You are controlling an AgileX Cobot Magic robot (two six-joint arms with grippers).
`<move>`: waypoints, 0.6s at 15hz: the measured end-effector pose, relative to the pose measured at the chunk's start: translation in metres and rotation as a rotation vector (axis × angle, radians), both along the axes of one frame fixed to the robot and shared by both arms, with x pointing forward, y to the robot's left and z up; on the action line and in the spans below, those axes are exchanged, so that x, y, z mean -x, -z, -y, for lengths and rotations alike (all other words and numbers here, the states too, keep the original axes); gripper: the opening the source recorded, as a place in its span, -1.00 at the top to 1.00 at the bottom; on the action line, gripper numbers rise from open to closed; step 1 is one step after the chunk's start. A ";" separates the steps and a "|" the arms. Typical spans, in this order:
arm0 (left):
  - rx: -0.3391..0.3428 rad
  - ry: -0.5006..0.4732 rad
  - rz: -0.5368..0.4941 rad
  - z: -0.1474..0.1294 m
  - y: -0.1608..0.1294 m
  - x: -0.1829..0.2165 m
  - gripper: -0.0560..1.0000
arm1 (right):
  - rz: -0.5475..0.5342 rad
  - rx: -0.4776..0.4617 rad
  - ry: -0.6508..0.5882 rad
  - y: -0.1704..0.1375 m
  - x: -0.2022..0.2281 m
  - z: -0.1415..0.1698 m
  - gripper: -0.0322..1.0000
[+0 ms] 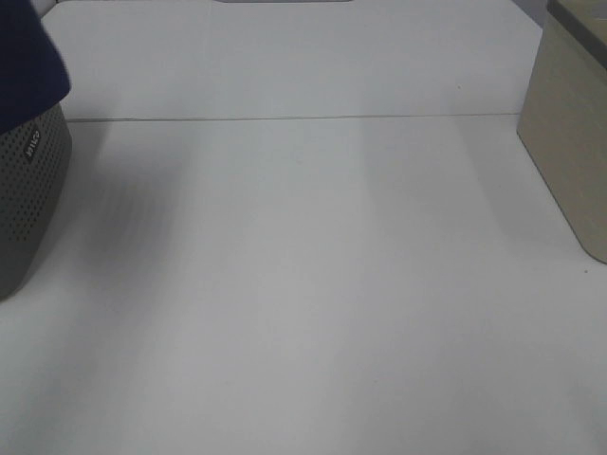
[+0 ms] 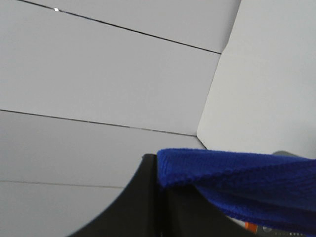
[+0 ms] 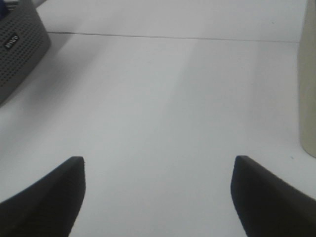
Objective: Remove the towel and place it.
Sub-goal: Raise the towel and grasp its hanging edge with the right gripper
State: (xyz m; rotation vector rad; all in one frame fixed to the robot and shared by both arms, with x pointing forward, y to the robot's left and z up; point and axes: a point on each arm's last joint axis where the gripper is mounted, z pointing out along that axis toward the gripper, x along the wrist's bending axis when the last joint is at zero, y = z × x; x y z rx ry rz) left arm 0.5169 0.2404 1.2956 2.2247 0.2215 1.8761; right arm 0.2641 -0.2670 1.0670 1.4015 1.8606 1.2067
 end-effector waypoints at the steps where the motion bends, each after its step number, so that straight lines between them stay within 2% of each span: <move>1: 0.004 0.037 0.028 0.009 -0.003 0.002 0.89 | 0.012 0.012 -0.069 -0.002 -0.007 -0.004 -0.59; 3: 0.021 0.146 0.100 0.034 -0.009 0.008 0.89 | 0.028 -0.012 -0.271 -0.008 -0.029 -0.019 -0.59; 5: 0.035 0.236 0.138 0.056 -0.013 0.016 0.89 | 0.053 -0.069 -0.396 -0.012 -0.050 -0.028 -0.59; 9: 0.058 0.373 0.147 0.089 -0.014 0.034 0.89 | 0.039 -0.154 -0.501 -0.005 -0.094 -0.036 -0.59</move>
